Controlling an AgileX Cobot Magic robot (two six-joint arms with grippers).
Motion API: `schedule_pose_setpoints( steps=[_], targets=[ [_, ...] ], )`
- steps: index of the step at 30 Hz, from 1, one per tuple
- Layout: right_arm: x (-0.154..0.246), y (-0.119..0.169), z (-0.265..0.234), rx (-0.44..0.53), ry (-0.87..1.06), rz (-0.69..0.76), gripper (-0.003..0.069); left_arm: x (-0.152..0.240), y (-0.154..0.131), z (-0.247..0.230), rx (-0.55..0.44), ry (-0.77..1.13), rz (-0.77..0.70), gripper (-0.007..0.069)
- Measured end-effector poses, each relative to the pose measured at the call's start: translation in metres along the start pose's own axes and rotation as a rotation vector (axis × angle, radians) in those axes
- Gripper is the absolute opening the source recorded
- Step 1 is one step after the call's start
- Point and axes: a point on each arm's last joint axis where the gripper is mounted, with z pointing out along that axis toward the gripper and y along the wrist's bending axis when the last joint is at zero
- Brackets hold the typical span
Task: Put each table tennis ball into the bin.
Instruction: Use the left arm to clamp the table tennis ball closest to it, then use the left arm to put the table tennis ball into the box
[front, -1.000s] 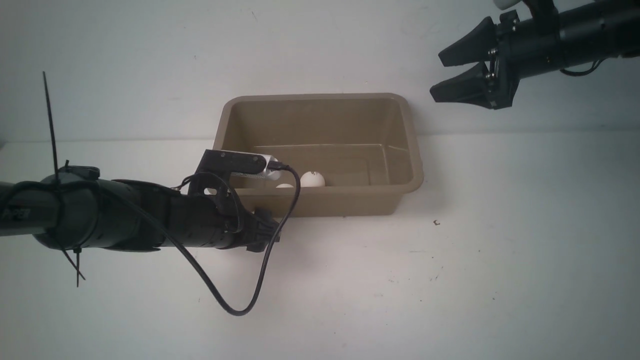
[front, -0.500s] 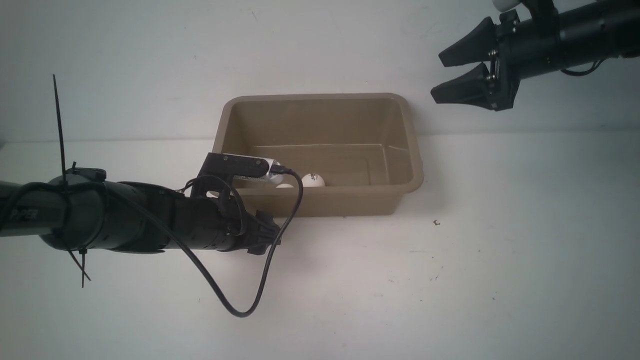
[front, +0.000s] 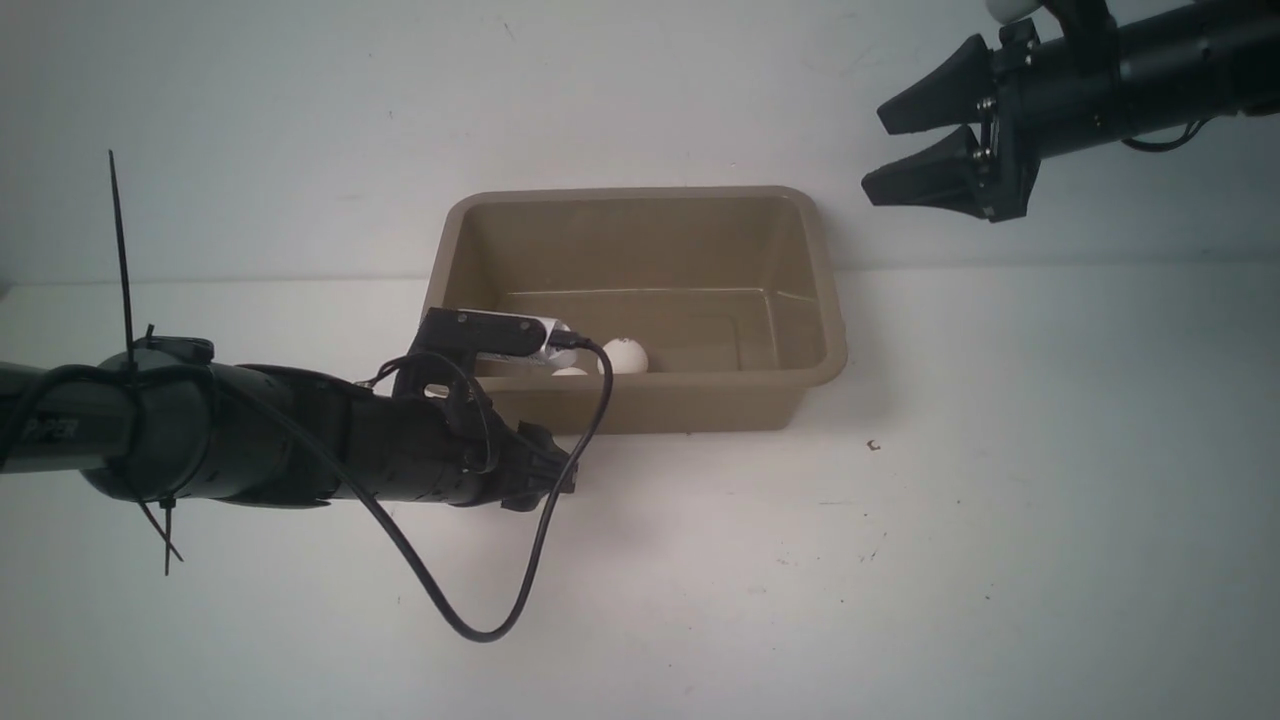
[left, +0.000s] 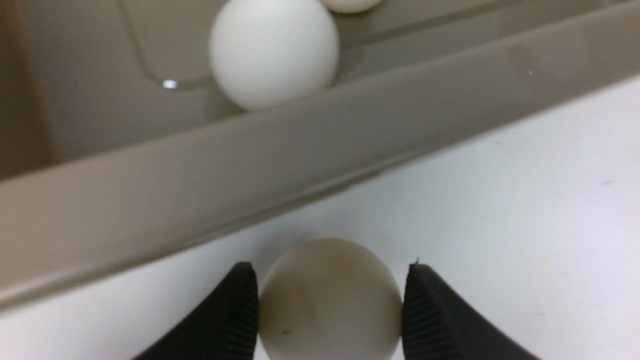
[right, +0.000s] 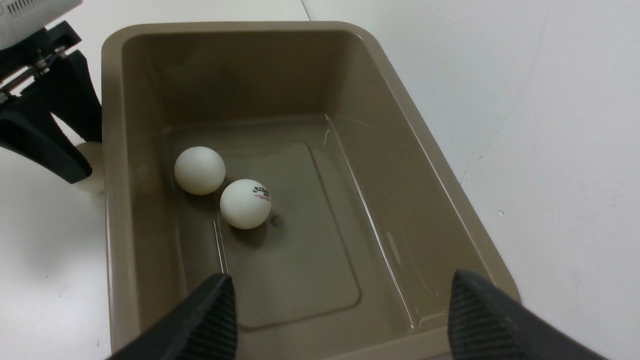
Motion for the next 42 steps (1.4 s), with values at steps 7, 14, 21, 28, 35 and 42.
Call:
schedule_pose_setpoints(
  steps=[7,14,21,28,35,42],
  targets=[
    [0.0,0.0,0.0,0.0,0.0,-0.004,0.0514,0.0,-0.011,-0.001,0.122,-0.004,-0.02,0.033],
    [-0.002,0.0,0.0,0.005,-0.022,-0.004,0.0514,0.005,-0.03,-0.005,0.341,0.055,-0.019,0.033],
    [-0.003,-0.001,0.0,0.007,-0.029,-0.007,0.0514,-0.001,-0.045,-0.015,0.5,0.02,0.02,0.033],
    [-0.003,-0.001,0.0,0.007,-0.032,-0.007,0.0514,-0.053,-0.052,-0.037,0.444,-0.213,0.263,0.033],
    [-0.003,-0.001,0.0,0.008,-0.032,-0.007,0.0514,-0.093,-0.034,-0.038,0.142,-0.315,0.371,0.033],
    [-0.003,-0.001,0.0,0.008,-0.032,-0.007,0.0514,-0.093,-0.015,-0.012,-0.018,-0.273,0.539,0.033]
  ],
)
